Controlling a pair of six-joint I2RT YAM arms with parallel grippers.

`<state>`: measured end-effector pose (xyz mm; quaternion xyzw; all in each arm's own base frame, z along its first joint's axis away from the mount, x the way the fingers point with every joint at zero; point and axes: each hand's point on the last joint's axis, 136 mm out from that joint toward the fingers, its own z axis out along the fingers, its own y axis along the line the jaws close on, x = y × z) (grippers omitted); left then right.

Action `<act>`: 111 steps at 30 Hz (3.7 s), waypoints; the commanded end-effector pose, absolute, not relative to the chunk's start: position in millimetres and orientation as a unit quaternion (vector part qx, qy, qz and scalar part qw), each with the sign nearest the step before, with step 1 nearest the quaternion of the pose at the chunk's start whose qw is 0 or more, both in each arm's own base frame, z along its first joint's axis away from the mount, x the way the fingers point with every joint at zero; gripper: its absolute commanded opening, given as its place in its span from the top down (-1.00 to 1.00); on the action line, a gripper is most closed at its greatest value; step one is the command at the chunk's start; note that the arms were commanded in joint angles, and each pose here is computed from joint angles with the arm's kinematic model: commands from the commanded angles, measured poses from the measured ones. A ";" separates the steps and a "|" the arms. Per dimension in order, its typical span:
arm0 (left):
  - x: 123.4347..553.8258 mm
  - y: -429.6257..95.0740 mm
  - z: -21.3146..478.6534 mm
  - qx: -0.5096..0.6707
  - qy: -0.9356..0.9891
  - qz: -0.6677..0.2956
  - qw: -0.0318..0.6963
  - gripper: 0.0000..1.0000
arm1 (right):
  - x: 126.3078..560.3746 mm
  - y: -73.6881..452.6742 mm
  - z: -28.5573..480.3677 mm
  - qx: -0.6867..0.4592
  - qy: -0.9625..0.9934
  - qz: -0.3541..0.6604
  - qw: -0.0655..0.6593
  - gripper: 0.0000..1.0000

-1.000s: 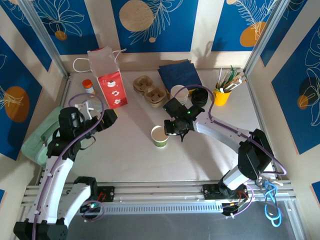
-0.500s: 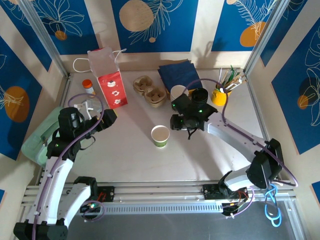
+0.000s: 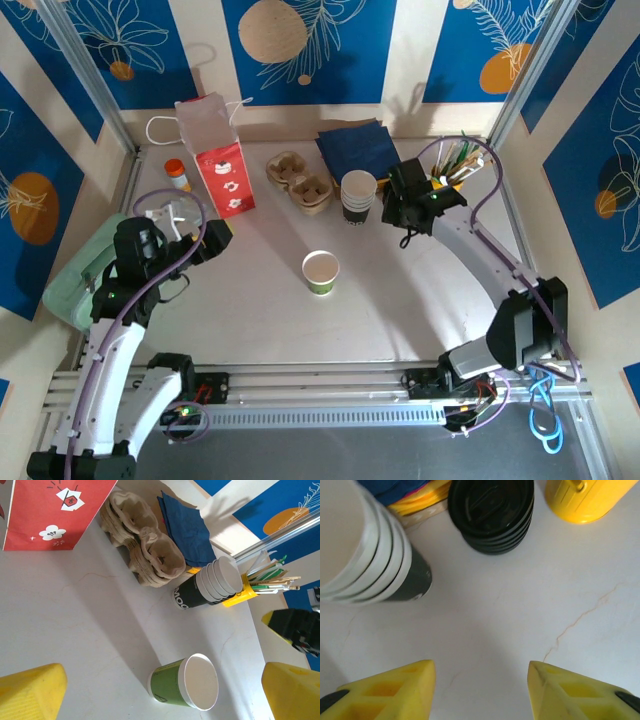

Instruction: Pack the takeout coffee

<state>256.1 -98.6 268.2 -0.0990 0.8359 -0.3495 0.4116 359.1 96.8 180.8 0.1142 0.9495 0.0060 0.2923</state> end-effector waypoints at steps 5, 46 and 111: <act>250.8 -100.1 279.9 -0.084 0.831 -0.350 0.425 -0.99 | 408.8 69.7 176.5 0.163 0.929 -0.051 0.327 -0.05; 251.0 -97.0 274.8 -0.080 0.836 -0.336 0.427 -0.99 | 488.8 29.6 112.4 0.248 0.933 -0.070 0.250 0.01; 251.9 -98.8 277.0 -0.084 0.835 -0.343 0.423 -0.99 | 465.1 48.5 160.3 0.244 0.931 0.056 0.268 0.72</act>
